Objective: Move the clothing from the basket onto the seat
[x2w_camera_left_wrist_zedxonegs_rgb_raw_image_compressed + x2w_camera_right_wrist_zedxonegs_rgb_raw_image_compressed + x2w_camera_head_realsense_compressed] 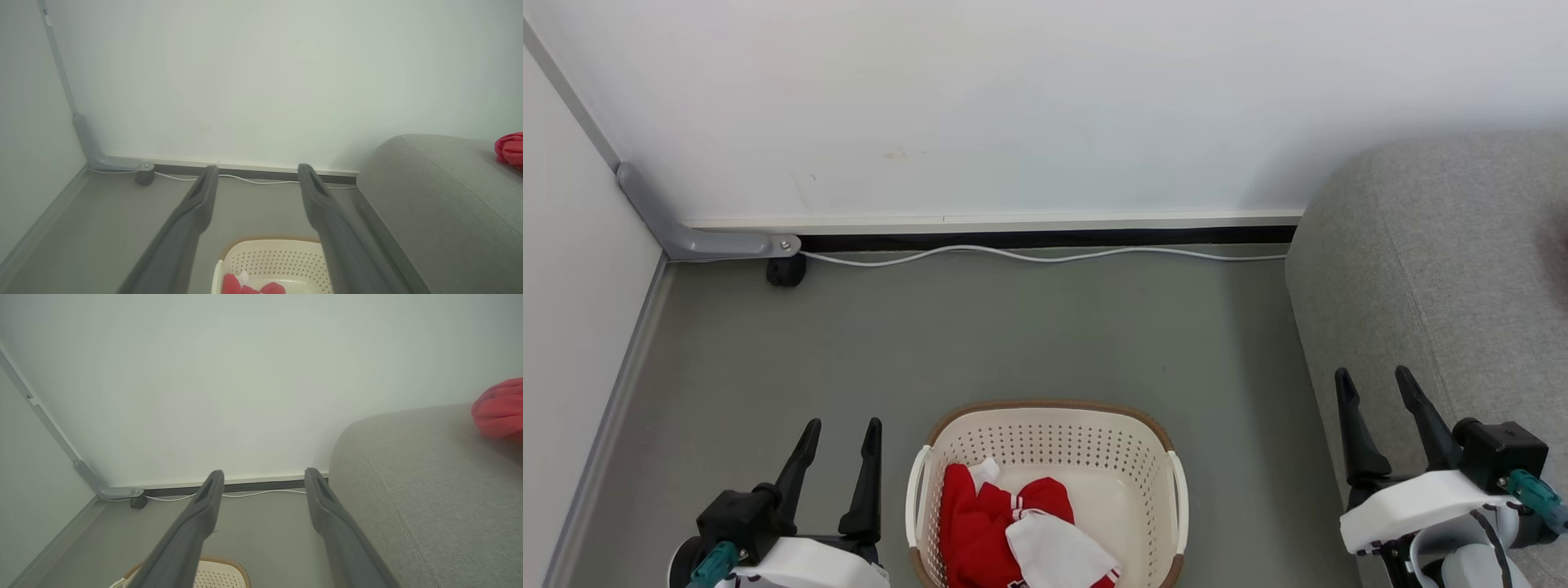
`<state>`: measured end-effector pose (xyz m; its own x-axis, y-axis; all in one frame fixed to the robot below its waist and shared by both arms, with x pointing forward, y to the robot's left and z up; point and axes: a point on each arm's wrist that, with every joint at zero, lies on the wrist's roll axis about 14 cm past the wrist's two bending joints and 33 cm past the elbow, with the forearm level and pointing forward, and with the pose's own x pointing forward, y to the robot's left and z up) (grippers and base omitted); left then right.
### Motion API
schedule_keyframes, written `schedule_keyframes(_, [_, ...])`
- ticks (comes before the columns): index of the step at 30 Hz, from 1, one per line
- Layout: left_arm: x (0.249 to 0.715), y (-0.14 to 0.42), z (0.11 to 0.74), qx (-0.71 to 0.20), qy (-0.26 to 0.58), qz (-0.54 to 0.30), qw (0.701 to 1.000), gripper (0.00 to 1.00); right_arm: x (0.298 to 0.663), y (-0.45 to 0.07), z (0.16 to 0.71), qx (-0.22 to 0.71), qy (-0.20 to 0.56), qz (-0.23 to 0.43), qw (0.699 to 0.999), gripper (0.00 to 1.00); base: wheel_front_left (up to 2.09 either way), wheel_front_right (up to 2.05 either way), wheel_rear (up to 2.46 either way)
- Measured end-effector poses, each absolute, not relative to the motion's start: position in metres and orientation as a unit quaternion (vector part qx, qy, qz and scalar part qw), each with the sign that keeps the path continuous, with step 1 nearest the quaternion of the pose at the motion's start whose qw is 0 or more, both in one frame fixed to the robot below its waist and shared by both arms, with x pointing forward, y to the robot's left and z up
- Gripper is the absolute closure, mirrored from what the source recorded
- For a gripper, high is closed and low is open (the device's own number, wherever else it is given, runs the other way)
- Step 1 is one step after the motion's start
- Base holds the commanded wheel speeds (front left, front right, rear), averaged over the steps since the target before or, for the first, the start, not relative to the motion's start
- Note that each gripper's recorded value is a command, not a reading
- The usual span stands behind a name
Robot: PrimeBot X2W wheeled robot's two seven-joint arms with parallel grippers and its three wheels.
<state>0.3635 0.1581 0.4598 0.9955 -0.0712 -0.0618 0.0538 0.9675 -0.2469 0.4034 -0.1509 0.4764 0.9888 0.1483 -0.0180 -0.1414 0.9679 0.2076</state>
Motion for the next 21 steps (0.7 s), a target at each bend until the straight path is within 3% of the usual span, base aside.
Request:
schedule_keyframes(10, [0.367,0.145,0.446,-0.126,0.059,-0.049,0.989,0.0,0.412,-0.149,0.473,0.106,0.02,0.074,0.991,0.0,0.0,0.0,0.0])
schedule_keyframes(21, [0.394,0.113,0.403,-0.144,0.124,-0.087,0.978,0.0,0.46,-0.138,0.472,0.102,0.009,0.094,0.99,0.0,0.0,0.0,0.0])
